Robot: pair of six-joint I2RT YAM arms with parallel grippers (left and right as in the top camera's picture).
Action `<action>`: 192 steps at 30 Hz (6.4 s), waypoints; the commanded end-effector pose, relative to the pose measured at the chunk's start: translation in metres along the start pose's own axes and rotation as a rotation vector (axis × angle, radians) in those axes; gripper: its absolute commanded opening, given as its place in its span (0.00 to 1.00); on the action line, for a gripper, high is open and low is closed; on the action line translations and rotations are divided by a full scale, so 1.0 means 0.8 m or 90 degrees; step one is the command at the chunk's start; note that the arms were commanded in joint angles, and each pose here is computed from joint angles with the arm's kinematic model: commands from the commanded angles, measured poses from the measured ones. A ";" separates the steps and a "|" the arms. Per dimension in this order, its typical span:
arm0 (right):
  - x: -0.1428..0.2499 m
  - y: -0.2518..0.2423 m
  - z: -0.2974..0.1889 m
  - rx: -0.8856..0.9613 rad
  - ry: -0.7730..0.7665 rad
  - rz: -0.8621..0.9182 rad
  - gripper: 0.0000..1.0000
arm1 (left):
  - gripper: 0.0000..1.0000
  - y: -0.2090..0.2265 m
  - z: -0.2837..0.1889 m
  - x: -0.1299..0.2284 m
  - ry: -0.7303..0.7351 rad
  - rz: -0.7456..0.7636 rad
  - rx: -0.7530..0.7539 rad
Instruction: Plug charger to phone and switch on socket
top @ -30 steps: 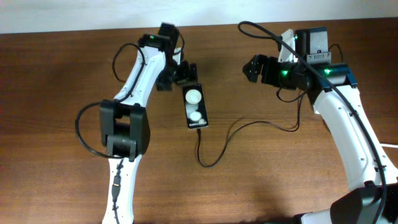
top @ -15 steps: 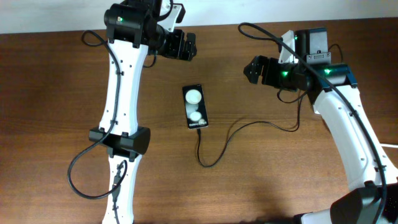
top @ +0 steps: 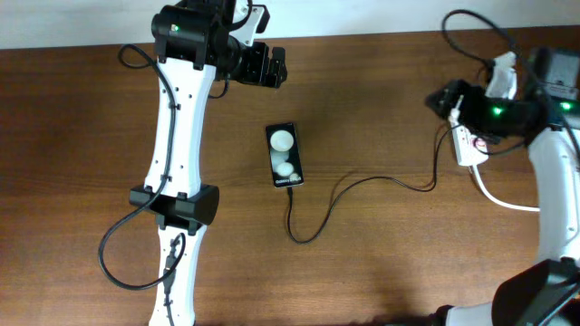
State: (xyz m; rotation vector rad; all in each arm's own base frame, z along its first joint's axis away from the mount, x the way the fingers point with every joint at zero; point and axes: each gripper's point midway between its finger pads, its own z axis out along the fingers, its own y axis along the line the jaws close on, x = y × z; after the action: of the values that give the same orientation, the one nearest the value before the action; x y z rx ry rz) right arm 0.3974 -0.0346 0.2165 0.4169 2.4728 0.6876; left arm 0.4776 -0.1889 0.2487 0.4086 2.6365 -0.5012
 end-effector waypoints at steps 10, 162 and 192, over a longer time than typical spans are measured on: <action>-0.056 -0.159 -0.002 0.116 0.086 0.004 0.99 | 0.99 -0.001 -0.022 -0.005 -0.024 -0.001 -0.007; -0.014 -0.168 0.195 -0.039 0.152 -0.009 0.99 | 0.99 -0.003 -0.021 -0.005 -0.023 0.001 -0.003; -0.029 -0.132 -0.056 0.249 0.067 0.031 0.99 | 0.99 -0.003 -0.021 -0.005 -0.023 0.001 -0.004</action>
State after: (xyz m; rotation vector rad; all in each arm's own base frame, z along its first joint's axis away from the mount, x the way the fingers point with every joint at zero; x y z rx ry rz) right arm 0.3895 -0.1470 0.1689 0.5743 2.7559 0.3289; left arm 0.4776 -0.1884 0.2485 0.4071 2.6376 -0.4977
